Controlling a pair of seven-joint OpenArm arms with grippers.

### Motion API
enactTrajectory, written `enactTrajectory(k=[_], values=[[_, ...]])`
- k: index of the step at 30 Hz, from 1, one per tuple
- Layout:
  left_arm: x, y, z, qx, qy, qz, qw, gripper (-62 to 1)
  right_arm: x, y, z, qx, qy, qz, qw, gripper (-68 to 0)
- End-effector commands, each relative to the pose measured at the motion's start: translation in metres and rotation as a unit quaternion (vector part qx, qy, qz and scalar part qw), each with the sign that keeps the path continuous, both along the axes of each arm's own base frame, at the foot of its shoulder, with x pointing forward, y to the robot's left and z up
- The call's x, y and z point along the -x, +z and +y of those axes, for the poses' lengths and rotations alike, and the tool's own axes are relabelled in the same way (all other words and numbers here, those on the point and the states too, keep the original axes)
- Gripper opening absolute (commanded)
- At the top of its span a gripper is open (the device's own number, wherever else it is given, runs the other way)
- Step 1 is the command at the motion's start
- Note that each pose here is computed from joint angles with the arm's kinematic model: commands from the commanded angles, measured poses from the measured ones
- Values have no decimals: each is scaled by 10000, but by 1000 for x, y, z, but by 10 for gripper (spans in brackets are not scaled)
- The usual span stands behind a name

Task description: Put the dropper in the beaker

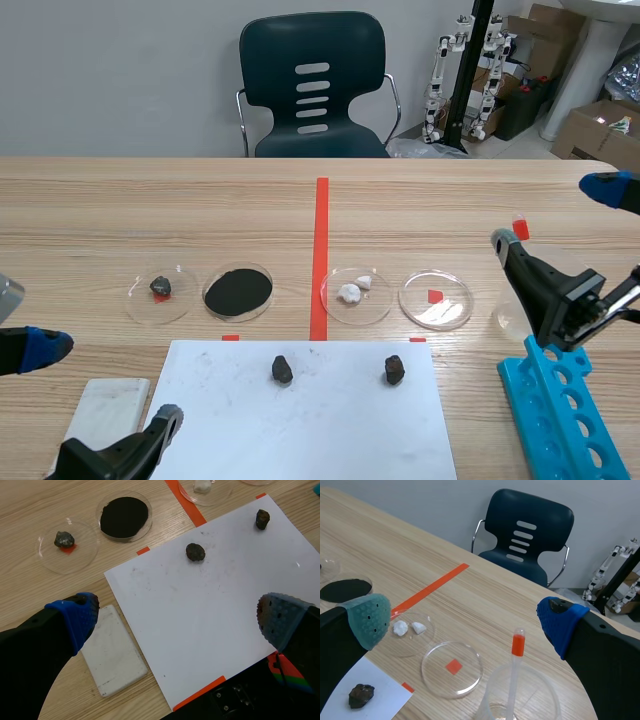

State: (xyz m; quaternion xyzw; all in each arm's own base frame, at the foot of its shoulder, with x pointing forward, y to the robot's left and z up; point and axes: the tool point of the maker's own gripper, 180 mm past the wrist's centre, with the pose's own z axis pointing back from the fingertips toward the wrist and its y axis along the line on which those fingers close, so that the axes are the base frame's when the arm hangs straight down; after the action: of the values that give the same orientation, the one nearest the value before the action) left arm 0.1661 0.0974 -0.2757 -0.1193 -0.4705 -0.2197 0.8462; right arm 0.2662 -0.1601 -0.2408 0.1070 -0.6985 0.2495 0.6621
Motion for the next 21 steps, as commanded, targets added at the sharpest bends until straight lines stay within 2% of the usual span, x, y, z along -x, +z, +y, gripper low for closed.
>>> enactTrajectory(k=[1, 6, 21], values=[[0, 5, -4, 116, 1, -69, 9999, 14, -2, 8, -1, 13, 29, -130, 9999, -67], [0, 5, -4, 116, 1, -69, 9999, 14, -1, 2, -2, 84, 12, -9, 10000, -67], [0, 5, -4, 116, 1, -69, 9999, 14, -2, 2, -3, 92, -5, -16, 10000, -67]])
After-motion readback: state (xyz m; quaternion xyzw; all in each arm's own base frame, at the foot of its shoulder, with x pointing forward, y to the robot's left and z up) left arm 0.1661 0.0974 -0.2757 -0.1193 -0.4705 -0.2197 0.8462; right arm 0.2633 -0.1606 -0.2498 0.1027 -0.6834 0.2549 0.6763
